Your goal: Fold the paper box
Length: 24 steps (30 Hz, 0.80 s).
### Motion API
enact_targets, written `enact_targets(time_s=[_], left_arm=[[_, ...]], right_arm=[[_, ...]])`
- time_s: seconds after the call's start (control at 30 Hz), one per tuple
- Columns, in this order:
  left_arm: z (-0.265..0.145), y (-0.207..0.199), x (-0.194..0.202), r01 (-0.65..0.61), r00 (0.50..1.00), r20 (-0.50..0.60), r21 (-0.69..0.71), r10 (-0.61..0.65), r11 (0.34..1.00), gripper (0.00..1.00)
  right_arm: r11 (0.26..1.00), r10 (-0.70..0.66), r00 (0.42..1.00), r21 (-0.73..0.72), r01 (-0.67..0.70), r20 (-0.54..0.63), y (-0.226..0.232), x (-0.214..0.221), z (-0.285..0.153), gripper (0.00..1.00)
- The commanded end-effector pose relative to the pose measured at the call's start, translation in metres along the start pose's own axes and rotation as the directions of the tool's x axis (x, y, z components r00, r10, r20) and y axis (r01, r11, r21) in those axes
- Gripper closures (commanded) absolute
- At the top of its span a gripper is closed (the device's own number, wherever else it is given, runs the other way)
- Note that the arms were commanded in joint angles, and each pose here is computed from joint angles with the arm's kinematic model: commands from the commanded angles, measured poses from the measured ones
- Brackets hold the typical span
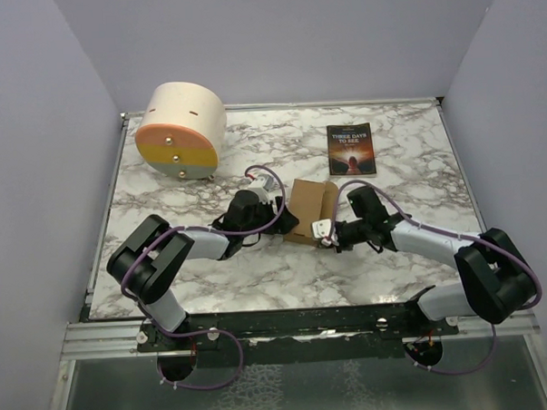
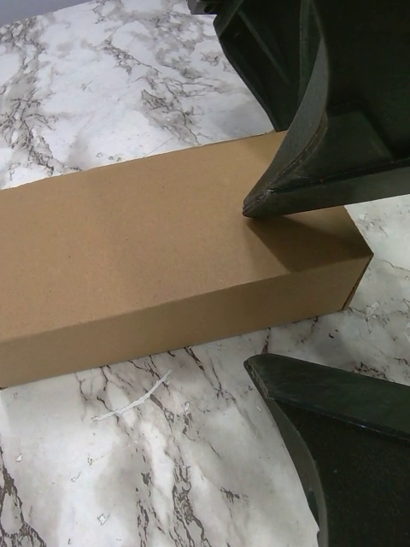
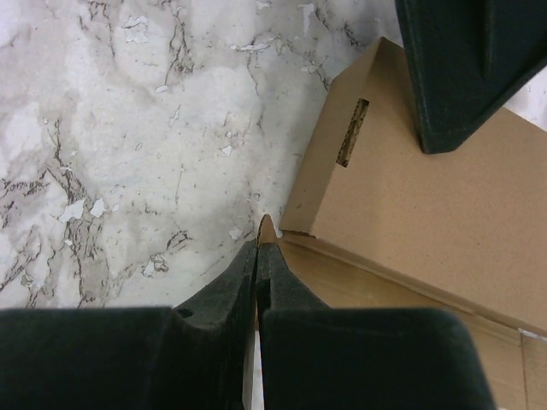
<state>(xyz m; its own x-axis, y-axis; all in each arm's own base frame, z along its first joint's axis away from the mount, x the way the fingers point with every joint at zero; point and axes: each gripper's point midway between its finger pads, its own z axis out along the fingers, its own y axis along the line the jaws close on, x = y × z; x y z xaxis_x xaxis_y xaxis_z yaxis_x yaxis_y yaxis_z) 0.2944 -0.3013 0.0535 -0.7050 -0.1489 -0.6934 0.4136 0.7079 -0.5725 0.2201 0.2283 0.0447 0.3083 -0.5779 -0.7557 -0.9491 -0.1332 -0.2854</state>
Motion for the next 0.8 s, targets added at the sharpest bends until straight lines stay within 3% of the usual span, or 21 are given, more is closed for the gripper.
enact_targets(time_s=[0.0,0.37,0.77], left_arm=[[0.001,0.010,0.014,-0.020,0.998,-0.059,-0.039,0.018,0.999,0.33],[0.002,0.014,0.014,-0.019,0.998,-0.066,-0.053,0.015,0.998,0.35],[-0.001,0.026,0.016,0.009,0.997,-0.072,-0.085,-0.015,0.996,0.37]], right_arm=[[0.993,0.114,0.993,0.041,-0.112,-0.037,-0.009,0.008,-0.005,0.99],[0.963,0.268,0.961,0.047,-0.265,-0.070,-0.015,0.016,-0.005,0.99],[0.941,0.337,0.939,0.042,-0.335,-0.071,-0.015,0.017,-0.008,0.99]])
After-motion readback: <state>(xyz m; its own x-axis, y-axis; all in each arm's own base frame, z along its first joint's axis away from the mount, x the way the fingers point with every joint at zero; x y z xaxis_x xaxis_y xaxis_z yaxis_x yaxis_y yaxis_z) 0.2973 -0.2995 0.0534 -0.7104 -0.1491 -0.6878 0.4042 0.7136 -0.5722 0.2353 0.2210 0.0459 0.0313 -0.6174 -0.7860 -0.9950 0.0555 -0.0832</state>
